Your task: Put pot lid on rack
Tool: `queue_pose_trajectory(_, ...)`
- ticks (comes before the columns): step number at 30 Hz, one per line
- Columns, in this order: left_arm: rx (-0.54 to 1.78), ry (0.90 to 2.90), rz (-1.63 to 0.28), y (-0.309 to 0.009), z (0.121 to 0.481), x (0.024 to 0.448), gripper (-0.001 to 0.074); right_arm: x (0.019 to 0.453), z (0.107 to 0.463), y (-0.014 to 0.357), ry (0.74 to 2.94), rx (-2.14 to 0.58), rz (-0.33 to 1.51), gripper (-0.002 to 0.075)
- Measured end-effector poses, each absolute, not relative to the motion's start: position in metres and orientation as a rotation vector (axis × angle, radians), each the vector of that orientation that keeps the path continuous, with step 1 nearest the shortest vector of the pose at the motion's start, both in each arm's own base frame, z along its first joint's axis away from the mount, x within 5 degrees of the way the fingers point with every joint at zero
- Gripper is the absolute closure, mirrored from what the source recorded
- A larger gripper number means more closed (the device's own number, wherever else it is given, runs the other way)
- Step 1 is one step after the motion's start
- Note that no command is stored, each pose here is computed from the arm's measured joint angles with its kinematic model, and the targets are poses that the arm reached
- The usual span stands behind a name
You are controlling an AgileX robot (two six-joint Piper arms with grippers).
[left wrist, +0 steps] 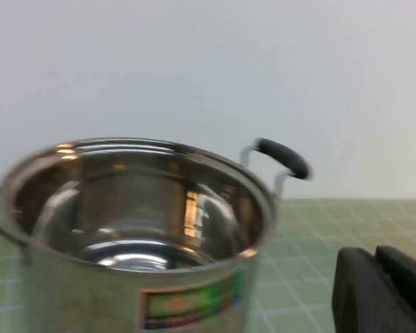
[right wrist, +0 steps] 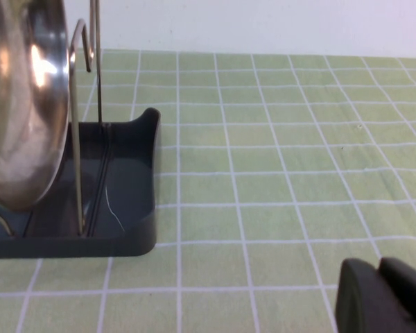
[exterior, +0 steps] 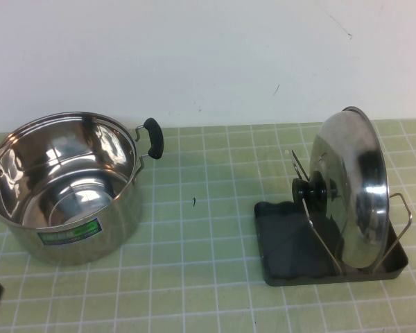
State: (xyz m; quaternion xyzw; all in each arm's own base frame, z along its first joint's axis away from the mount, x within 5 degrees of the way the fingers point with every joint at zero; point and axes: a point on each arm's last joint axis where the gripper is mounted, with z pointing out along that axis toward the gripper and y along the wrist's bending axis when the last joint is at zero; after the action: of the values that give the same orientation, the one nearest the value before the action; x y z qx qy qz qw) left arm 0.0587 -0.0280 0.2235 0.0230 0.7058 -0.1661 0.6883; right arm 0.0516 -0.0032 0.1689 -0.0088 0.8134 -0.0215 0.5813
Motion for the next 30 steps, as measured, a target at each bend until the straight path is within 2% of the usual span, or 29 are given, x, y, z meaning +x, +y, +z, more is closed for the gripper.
queue_pose_trajectory(9,-0.212,1.495,-0.345,-0.01,0.229,0.061,0.0735,0.052,0.169,-0.003,1.9,-0.007,-0.042,0.0695)
queue_pose_trajectory(14,-0.14,1.402,-0.264,-0.009,0.227,0.058,0.0735,0.052,0.169,-0.003,1.9,-0.009,-0.045,0.0695)
queue_pose_trajectory(18,-0.223,1.356,-0.229,0.0,0.218,0.056,0.0735,0.052,0.169,-0.003,1.9,-0.009,-0.045,0.0696)
queue_pose_trajectory(30,-0.294,1.724,-0.11,0.006,0.184,0.055,0.0736,0.052,0.169,-0.003,1.9,-0.01,-0.047,0.0696)
